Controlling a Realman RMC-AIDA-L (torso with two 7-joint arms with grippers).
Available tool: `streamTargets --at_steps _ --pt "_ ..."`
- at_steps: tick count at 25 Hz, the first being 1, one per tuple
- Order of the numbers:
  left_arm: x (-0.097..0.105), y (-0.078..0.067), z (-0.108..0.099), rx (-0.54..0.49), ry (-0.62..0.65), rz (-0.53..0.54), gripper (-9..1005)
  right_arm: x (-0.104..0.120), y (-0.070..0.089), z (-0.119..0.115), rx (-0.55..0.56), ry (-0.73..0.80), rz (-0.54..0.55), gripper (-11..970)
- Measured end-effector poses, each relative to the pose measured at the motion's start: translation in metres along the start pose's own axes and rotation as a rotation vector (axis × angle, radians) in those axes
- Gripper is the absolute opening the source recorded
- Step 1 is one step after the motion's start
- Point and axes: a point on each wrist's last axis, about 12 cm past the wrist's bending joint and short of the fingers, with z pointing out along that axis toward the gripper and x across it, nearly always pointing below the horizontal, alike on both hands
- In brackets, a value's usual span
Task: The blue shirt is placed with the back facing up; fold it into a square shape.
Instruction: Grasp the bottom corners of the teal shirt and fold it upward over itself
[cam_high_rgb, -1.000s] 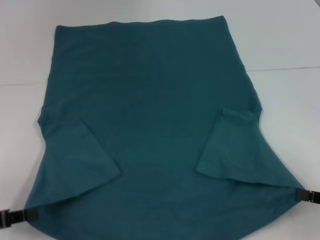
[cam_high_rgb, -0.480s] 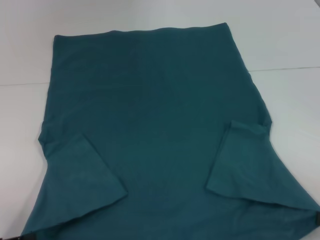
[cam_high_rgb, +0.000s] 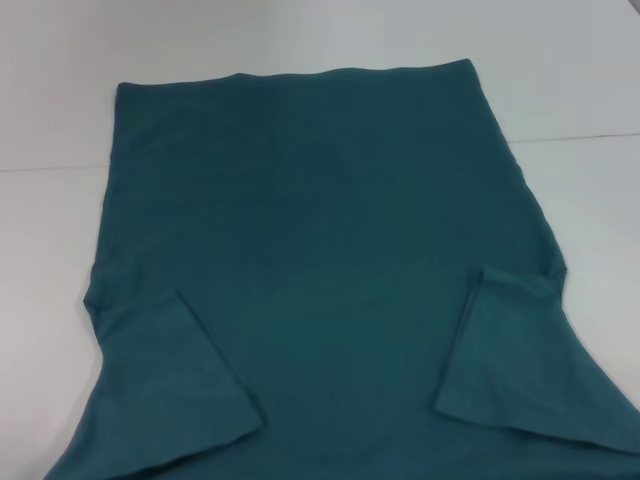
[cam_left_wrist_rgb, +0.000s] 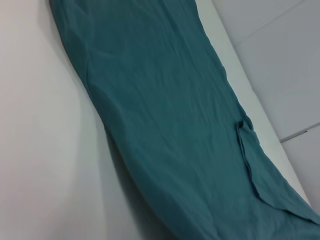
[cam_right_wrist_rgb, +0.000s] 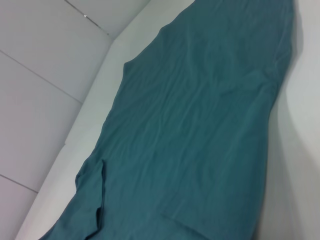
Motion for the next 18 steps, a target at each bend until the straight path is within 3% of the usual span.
streamTargets --at_steps 10,13,18 --pt "0.012 -0.001 0.000 0.013 -0.002 -0.010 24 0.006 -0.002 -0.012 0.022 -0.031 0.006 32" --pt "0.002 -0.002 0.002 0.021 -0.009 0.007 24 -0.004 -0.002 -0.008 0.015 -0.061 -0.008 32" --pt "-0.035 -0.004 0.012 0.042 -0.048 0.074 24 -0.034 0.001 0.010 -0.019 -0.107 -0.056 32"
